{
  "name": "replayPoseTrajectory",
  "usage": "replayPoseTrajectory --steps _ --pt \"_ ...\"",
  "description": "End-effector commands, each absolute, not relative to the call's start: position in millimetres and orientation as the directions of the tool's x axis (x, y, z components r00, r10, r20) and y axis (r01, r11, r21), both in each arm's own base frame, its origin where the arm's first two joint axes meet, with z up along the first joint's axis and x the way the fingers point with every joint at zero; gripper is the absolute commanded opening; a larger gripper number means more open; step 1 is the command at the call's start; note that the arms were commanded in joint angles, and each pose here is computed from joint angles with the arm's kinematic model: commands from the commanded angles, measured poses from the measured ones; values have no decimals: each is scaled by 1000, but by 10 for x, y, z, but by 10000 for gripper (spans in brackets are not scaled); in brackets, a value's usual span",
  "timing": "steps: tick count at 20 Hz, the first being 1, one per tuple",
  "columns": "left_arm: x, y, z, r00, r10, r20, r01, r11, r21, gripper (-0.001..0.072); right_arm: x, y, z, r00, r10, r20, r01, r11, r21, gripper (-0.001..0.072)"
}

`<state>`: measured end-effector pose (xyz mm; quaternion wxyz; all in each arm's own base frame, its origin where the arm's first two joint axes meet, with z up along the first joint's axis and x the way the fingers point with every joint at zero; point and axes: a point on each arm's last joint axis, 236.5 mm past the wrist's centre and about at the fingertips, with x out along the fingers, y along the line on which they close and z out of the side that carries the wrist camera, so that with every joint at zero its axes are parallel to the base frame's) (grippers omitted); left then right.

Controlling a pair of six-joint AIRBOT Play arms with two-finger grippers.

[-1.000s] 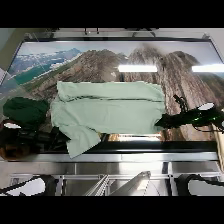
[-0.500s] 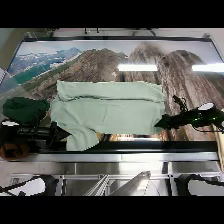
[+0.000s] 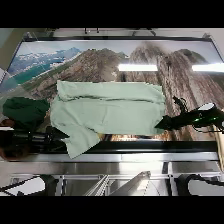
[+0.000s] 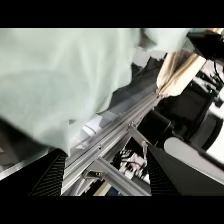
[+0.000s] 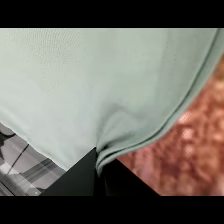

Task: Fold the shirts.

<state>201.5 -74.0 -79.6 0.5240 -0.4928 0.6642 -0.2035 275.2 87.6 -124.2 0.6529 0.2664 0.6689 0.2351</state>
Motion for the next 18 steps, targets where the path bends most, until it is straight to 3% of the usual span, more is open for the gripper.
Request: replayPoseTrajectory --steps 1,6,12,14,15,17,18 --pt "2004 -465 -972 120 -827 -550 -530 415 -739 524 2765 885 -1228 -1 668 -744 51 743 667 22" --pt "2150 -257 -1168 248 -756 -606 -572 391 -721 524 2773 880 -1233 3 666 -746 51 745 665 22" --pt "2530 -571 -1062 459 -747 -481 -447 273 -852 520 2779 876 -1236 5 664 -748 52 747 663 22" --pt "2460 -677 -1124 427 -756 -497 -430 313 -846 285 2779 876 -1236 5 664 -748 52 747 663 22" --pt "2452 -707 -1123 419 -761 -496 -424 319 -848 241 2779 876 -1236 5 664 -748 52 746 664 22" --pt "2447 -722 -1119 415 -764 -494 -421 320 -849 52 2774 879 -1234 3 665 -747 52 746 664 22" --pt "2446 -729 -1110 414 -767 -491 -420 317 -850 4 2761 888 -1226 -3 669 -743 52 742 668 22"
